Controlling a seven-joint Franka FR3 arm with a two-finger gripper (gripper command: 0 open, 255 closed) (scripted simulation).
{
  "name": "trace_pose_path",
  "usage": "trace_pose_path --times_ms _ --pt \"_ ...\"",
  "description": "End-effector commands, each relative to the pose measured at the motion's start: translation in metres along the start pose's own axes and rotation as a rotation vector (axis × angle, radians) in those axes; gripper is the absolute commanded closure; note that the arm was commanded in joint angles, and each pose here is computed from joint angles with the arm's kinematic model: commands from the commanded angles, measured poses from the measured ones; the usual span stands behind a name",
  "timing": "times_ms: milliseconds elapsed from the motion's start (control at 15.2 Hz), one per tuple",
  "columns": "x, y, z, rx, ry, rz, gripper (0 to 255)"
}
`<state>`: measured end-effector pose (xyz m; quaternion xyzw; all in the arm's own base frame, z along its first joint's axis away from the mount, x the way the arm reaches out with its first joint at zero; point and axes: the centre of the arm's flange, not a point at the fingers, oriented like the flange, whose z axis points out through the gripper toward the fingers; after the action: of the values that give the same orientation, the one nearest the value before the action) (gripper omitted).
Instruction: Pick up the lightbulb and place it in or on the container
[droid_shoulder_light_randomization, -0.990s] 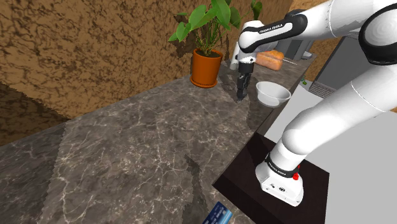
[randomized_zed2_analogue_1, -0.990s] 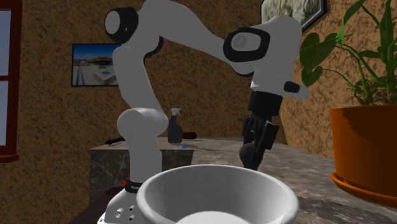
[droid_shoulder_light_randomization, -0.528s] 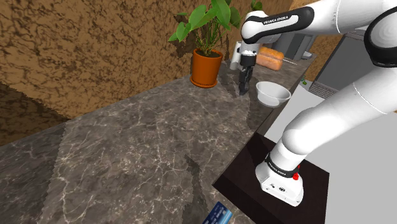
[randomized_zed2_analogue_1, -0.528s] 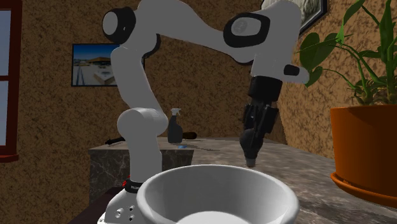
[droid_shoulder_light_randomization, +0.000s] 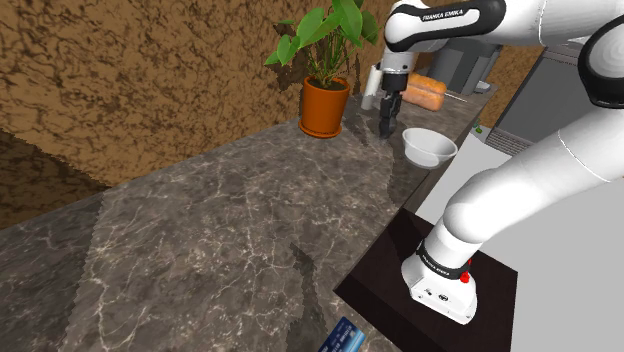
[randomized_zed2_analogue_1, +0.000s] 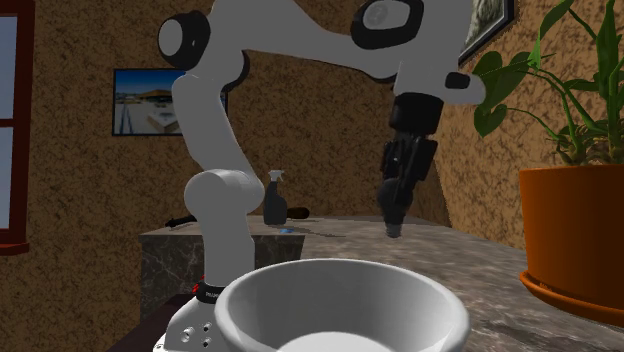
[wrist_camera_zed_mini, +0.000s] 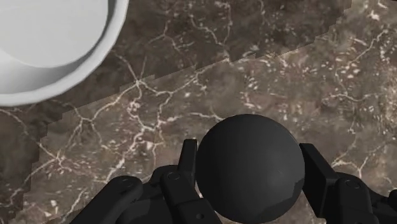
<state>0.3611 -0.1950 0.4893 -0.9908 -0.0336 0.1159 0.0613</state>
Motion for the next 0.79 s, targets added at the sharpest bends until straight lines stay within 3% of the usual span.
trace_pose_path --times_ms 0,726 --pt "-0.003 -0.002 -0.010 0.000 0.000 0.000 255" --pt "-0.022 0.002 -0.061 0.000 0.000 0.000 255"
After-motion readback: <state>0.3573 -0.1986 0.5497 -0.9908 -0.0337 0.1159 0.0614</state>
